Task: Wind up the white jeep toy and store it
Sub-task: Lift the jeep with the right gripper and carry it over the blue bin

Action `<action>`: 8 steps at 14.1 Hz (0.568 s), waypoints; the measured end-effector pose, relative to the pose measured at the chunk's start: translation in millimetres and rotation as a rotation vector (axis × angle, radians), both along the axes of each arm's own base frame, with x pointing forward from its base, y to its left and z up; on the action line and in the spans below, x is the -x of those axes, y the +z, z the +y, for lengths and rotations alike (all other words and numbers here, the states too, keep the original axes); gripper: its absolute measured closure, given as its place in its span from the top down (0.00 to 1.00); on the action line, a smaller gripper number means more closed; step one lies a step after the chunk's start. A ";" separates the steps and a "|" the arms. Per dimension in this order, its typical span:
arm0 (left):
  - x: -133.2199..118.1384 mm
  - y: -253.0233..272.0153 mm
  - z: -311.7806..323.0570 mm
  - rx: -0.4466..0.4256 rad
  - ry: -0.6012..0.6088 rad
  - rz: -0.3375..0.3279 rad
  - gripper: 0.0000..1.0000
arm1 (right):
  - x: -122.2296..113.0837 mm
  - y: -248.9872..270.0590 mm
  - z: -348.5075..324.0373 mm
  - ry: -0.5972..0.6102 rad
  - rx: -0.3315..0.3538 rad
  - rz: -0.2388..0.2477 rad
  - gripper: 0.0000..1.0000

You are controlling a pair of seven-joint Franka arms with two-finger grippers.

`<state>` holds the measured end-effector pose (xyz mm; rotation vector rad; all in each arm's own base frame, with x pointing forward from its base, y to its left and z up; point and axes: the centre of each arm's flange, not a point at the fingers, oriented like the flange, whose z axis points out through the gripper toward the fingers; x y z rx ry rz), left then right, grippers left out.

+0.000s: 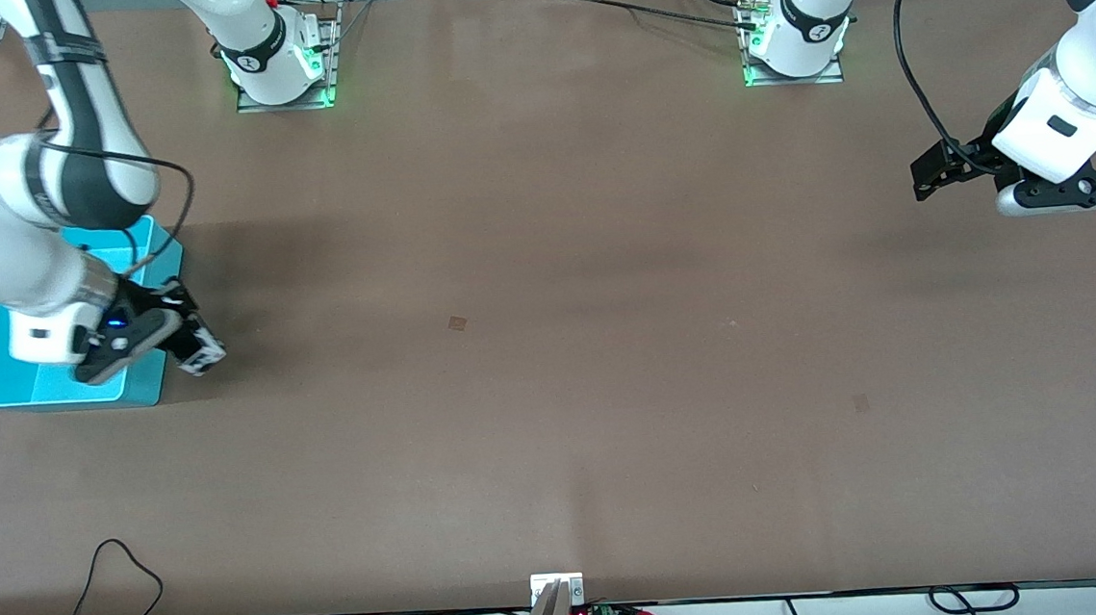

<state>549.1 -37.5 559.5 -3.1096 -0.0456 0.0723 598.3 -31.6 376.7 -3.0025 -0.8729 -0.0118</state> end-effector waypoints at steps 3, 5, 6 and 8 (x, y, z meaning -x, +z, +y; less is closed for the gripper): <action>0.0 0.0 0.0 0.000 0.000 0.000 1.00 | 10.3 5.5 -50.2 -0.211 0.041 0.032 0.48; 0.0 0.0 -0.1 0.000 0.000 0.000 1.00 | 16.2 5.0 -74.7 -0.326 0.064 0.043 0.48; 0.0 0.0 -0.1 0.000 0.000 0.000 1.00 | 20.0 2.5 -86.4 -0.373 0.076 0.050 0.48; 0.0 0.0 -0.1 0.000 0.000 0.000 1.00 | 29.1 -6.0 -108.1 -0.447 0.098 0.069 0.48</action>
